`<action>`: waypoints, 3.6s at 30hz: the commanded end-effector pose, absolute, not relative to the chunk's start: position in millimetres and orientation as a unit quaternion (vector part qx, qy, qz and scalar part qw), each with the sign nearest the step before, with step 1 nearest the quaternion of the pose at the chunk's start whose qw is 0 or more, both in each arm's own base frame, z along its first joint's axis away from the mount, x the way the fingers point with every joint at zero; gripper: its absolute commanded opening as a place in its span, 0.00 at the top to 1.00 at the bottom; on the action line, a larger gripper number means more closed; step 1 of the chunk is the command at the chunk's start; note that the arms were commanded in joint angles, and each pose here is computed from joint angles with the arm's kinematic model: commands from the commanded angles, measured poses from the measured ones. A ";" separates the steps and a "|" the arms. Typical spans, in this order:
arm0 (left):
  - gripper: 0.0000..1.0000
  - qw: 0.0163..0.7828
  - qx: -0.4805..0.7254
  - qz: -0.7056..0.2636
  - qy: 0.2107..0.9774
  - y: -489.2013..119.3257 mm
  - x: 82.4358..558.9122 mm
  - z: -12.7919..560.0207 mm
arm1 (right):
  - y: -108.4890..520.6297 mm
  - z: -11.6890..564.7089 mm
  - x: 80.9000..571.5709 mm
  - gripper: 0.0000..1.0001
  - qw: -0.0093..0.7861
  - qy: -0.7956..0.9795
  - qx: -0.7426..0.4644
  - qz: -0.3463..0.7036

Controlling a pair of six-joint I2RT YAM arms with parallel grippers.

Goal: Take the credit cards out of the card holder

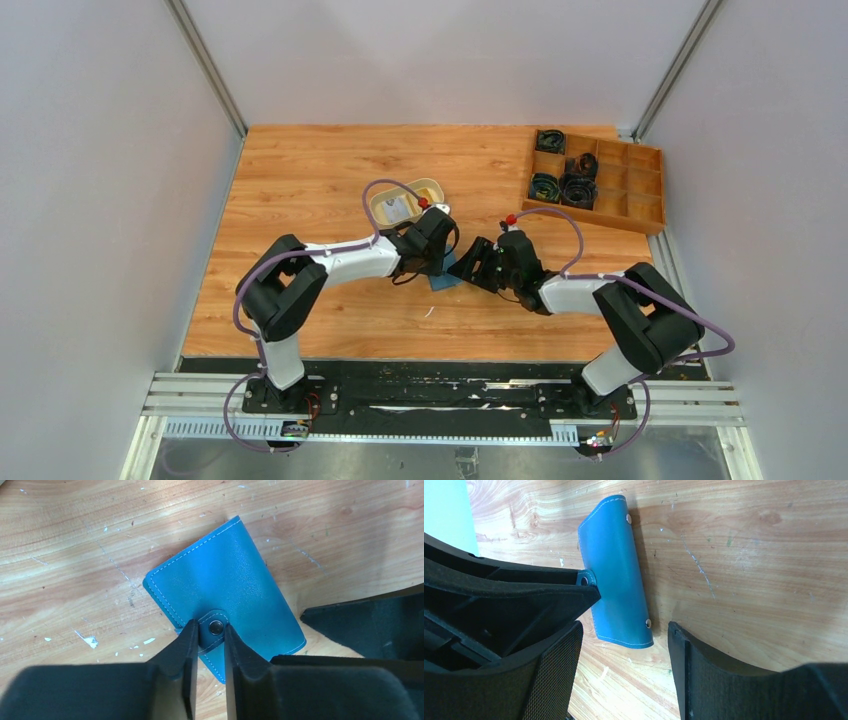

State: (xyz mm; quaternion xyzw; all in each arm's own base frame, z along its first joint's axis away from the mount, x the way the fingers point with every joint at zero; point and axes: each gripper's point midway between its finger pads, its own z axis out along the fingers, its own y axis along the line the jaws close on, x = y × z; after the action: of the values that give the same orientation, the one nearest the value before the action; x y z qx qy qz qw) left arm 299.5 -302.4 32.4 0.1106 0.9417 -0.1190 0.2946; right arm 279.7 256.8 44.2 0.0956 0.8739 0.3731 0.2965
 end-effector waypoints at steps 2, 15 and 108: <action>0.88 0.254 0.124 -0.085 0.955 -289.7 281.1 2.1 | 240.1 10.9 258.2 0.33 0.255 0.899 0.108 0.339; 1.00 0.321 0.157 -0.151 0.922 -291.6 276.9 31.6 | 239.5 4.8 257.3 0.33 0.255 0.898 0.113 0.340; 0.30 0.360 -0.106 -0.029 0.927 -147.7 326.7 40.4 | 286.4 12.5 292.3 0.28 0.348 0.906 -0.230 0.078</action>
State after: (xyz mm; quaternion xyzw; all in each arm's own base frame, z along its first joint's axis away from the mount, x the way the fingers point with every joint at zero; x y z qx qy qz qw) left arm 319.9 -168.3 42.0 -0.0830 0.9297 -0.0705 0.3519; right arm 295.8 293.8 29.2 -0.2181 0.9002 0.0820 0.3679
